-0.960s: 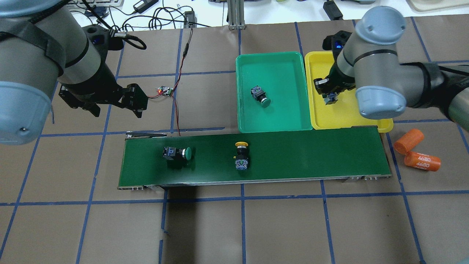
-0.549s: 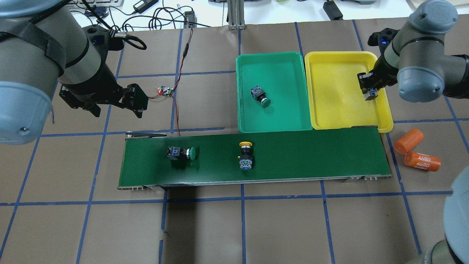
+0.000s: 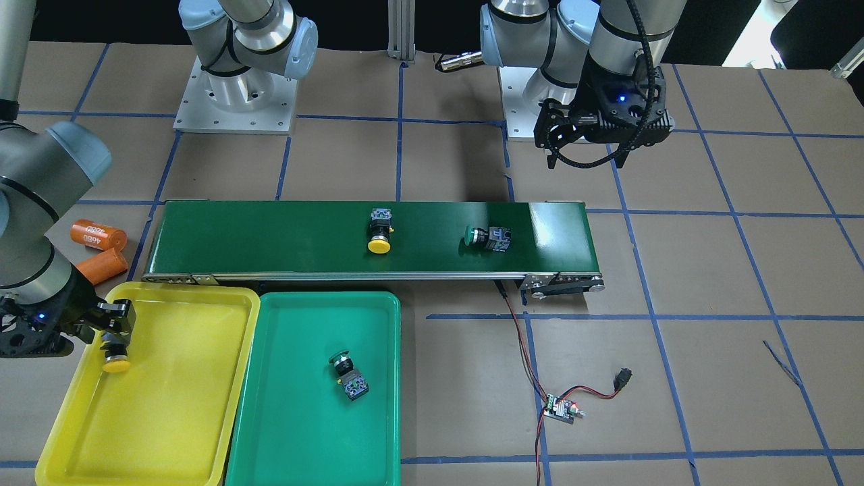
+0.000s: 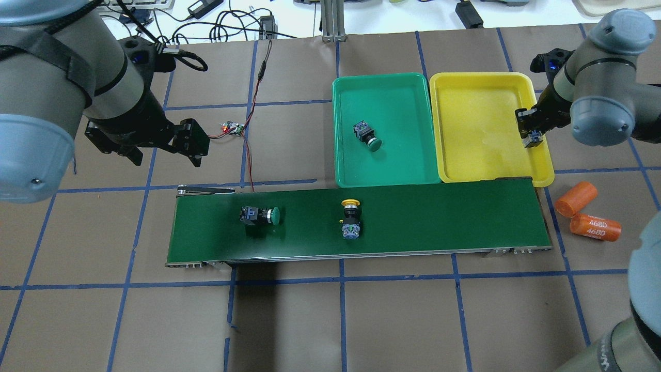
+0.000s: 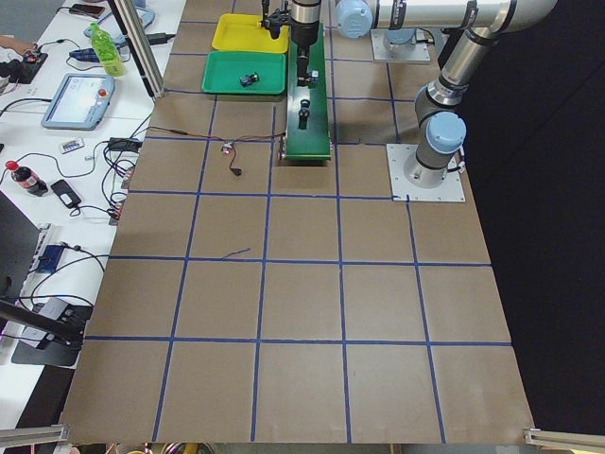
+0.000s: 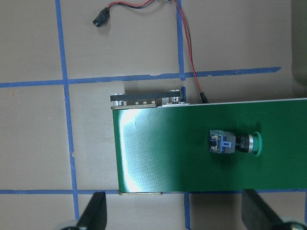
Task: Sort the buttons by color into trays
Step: 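Carry the yellow switch into the yellow tray with the right gripper and release, then reach the right gripper to the second yellow switch on the belt and grasp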
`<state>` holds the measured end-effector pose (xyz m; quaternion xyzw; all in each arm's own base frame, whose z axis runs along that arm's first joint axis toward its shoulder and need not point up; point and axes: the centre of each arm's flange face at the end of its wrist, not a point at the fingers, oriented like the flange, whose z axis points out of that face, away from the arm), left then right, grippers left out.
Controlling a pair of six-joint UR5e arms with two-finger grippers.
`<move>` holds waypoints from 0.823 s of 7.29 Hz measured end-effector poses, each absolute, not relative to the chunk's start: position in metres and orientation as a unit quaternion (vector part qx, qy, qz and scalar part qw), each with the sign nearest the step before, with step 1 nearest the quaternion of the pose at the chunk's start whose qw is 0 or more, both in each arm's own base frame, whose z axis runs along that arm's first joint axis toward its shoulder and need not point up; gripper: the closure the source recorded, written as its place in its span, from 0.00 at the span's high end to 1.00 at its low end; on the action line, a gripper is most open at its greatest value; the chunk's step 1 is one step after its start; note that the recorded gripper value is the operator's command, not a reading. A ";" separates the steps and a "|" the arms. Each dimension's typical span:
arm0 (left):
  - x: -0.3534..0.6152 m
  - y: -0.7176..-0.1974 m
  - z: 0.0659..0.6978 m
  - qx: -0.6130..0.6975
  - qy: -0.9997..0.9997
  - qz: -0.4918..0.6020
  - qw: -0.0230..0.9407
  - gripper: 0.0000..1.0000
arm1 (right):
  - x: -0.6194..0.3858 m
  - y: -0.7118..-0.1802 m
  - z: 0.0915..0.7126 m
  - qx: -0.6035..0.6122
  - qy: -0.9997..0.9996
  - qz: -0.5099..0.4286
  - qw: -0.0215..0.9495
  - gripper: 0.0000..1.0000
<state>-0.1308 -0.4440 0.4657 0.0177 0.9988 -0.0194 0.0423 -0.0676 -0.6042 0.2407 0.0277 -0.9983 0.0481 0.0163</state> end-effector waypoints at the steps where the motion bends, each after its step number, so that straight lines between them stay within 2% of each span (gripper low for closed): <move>1: -0.131 -0.444 0.466 0.018 0.999 -0.020 0.043 1.00 | -0.067 -0.604 0.243 0.030 -0.998 0.050 0.018 1.00; 3: -0.130 -0.443 0.466 0.017 0.999 -0.015 0.047 1.00 | -0.060 -0.597 0.265 0.033 -0.998 0.054 0.018 1.00; 6: -0.131 -0.442 0.466 0.013 0.999 -0.016 0.043 1.00 | 0.002 -0.559 0.318 0.058 -0.998 0.022 0.001 1.00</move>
